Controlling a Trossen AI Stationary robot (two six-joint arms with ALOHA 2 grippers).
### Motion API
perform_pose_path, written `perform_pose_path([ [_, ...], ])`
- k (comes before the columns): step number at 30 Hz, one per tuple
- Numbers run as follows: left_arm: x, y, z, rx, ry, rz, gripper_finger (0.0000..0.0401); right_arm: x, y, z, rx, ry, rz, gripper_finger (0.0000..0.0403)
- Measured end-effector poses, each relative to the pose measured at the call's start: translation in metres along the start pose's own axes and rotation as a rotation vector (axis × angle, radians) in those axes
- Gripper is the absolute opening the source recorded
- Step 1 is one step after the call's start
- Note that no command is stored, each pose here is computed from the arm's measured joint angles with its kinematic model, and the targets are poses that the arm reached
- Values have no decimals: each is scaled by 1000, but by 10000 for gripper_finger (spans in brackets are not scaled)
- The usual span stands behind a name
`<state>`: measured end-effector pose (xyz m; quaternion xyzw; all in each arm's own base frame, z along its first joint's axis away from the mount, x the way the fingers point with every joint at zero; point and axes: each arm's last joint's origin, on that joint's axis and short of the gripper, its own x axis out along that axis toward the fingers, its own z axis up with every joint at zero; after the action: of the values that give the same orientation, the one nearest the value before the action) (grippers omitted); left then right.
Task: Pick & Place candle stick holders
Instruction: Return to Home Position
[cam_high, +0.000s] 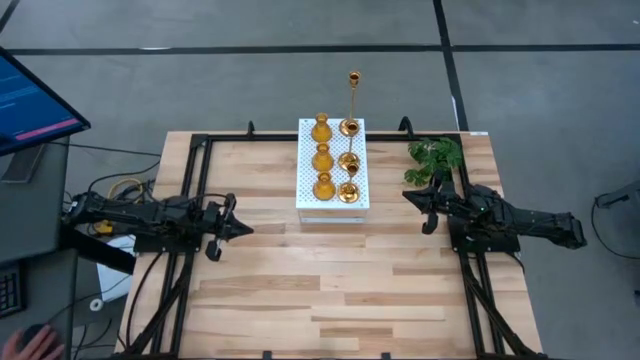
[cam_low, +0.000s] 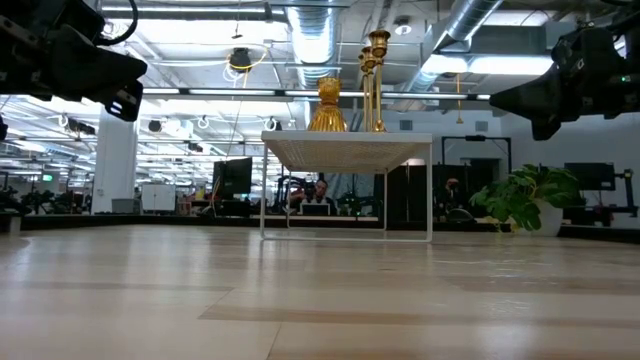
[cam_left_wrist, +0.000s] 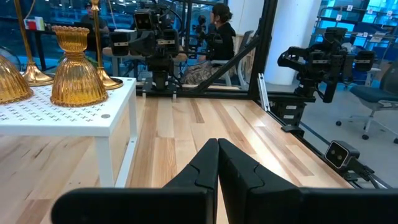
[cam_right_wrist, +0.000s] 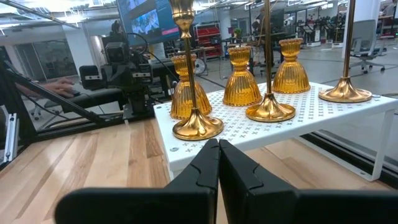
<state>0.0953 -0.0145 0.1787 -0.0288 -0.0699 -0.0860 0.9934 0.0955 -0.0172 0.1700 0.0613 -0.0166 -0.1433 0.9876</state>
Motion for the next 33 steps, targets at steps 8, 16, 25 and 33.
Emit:
perform_pose_path([
  [8, 0, 1, 0, 1, -1, 10, 10, 0, 0, 0, 0, 0, 0, 0],
  [16, 0, 3, 0, 4, -2, 30, 10, 0, 0, 0, 0, 0, 0, 0],
  [25, 0, 3, 0, 5, -2, 36, 10, 0, 0, 0, 0, 0, 0, 0],
  [33, 0, 5, 0, 7, -3, 46, 10, 0, 0, 0, 0, 0, 0, 0],
])
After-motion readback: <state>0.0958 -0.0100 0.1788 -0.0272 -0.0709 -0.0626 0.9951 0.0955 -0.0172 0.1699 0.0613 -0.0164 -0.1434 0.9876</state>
